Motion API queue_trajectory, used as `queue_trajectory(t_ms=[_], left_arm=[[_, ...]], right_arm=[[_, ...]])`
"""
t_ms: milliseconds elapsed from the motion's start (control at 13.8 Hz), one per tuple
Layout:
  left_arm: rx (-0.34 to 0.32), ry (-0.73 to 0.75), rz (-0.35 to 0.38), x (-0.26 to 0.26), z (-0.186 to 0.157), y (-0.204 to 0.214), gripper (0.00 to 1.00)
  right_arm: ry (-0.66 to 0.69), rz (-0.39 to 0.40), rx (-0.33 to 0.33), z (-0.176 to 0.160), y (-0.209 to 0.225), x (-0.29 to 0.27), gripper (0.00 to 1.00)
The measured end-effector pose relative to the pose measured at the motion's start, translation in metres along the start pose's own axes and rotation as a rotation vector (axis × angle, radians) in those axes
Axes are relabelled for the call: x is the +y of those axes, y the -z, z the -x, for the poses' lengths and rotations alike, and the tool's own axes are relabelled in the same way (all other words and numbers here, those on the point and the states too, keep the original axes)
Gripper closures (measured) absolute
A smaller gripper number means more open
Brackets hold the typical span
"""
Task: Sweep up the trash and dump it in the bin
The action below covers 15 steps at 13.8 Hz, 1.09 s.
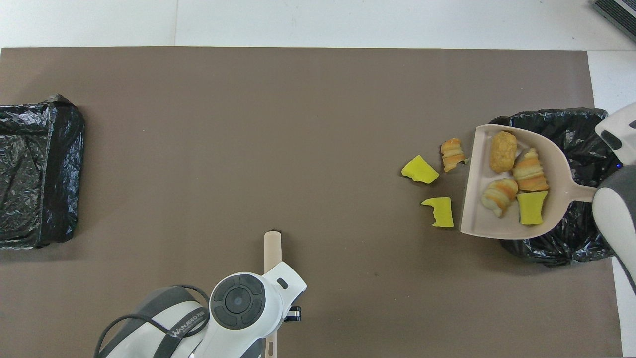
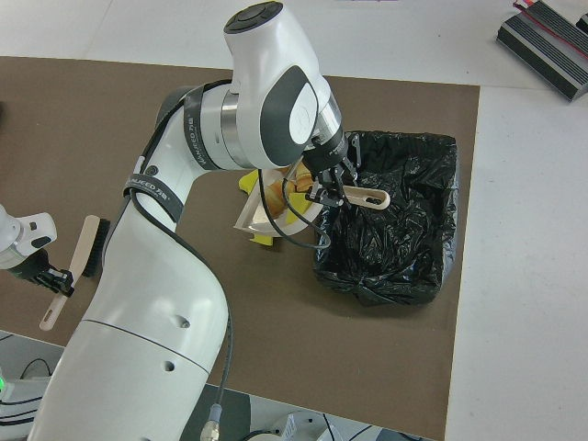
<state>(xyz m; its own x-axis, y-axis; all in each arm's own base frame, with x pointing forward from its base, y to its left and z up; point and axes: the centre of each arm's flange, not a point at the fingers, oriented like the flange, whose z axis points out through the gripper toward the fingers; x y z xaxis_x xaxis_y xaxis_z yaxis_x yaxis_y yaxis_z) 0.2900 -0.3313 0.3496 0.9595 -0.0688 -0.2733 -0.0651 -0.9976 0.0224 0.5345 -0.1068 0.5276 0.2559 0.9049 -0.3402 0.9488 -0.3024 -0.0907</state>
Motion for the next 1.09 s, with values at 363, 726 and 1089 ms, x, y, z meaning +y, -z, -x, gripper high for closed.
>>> queue_trajectory(t_ms=[363,726,1089], left_arm=[[-0.011,0.013,-0.005,-0.007,-0.002,-0.007,0.66],[0.032,0.106,0.061,-0.033,-0.043,0.027,0.10],[0.099,0.114,0.120,-0.100,-0.124,0.095,0.00]], right_arm=[[-0.046,-0.003,-0.181,0.093,-0.022,0.007,0.69],[0.006,0.056,-0.423,0.109,-0.021,0.021,0.69],[0.125,0.112,-0.602,0.080,-0.014,0.037,0.69]])
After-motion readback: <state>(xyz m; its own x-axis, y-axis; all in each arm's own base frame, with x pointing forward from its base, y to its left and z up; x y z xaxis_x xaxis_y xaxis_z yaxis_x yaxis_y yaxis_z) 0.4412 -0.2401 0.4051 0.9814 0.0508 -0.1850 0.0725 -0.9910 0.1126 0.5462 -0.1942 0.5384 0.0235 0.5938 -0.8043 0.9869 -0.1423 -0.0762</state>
